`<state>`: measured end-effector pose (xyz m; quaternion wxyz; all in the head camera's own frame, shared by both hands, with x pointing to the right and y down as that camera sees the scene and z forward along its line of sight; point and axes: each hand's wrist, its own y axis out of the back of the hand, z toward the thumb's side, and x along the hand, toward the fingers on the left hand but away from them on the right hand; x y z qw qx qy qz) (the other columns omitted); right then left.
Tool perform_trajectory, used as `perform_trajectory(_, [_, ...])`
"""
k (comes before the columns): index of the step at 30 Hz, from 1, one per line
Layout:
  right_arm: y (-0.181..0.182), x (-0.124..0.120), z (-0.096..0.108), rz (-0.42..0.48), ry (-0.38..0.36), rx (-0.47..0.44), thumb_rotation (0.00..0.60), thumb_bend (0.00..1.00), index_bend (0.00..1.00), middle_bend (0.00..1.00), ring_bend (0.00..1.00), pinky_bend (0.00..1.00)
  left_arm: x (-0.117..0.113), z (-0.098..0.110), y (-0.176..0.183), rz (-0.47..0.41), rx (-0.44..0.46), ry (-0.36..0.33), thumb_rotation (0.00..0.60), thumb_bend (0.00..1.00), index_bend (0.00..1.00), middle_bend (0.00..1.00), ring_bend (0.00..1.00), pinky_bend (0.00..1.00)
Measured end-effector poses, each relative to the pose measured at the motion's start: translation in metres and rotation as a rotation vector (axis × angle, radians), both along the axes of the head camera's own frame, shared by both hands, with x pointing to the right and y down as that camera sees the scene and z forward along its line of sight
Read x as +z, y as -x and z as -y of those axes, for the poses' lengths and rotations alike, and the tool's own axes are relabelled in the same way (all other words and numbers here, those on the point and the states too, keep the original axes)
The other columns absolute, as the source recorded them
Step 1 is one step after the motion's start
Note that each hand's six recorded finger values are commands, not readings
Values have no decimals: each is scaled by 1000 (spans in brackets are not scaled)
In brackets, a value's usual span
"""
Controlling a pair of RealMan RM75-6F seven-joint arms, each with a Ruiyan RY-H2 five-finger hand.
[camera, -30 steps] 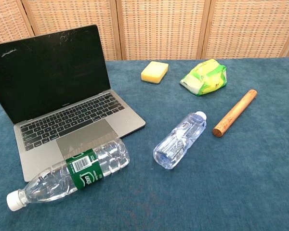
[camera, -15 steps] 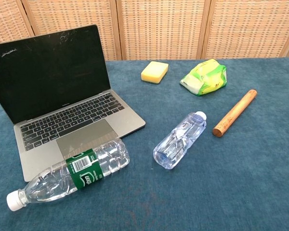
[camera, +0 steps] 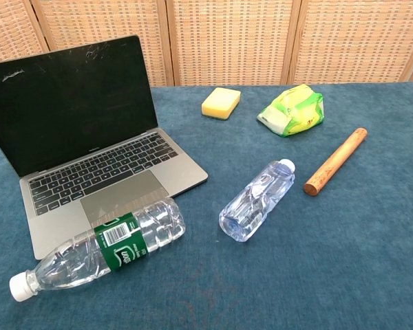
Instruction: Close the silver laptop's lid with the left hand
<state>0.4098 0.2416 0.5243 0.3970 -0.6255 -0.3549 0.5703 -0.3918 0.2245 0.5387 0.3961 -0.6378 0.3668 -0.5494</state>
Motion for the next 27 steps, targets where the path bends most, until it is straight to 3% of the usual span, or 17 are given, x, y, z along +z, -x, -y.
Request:
perform_trajectory(3, [0, 0, 0, 1, 1, -1, 600, 0, 0, 0, 0, 0, 0, 1, -1, -4, -2, -2, 600, 185, 0, 0, 0, 0])
perform_trajectory(9, [0, 0, 0, 2, 2, -1, 600, 0, 0, 0, 0, 0, 0, 4, -5, -31, -4, 3, 600, 466, 0, 0, 0, 0])
perform_trajectory(14, [1, 2, 0, 0, 8, -3, 600, 0, 0, 0, 0, 0, 3, 16, -7, -41, -4, 15, 600, 624, 0, 0, 0, 0])
perform_trajectory(27, [2, 1, 0, 7, 4, -4, 600, 0, 0, 0, 0, 0, -16, 77, -21, -65, -43, -2, 600, 703, 0, 0, 0, 0])
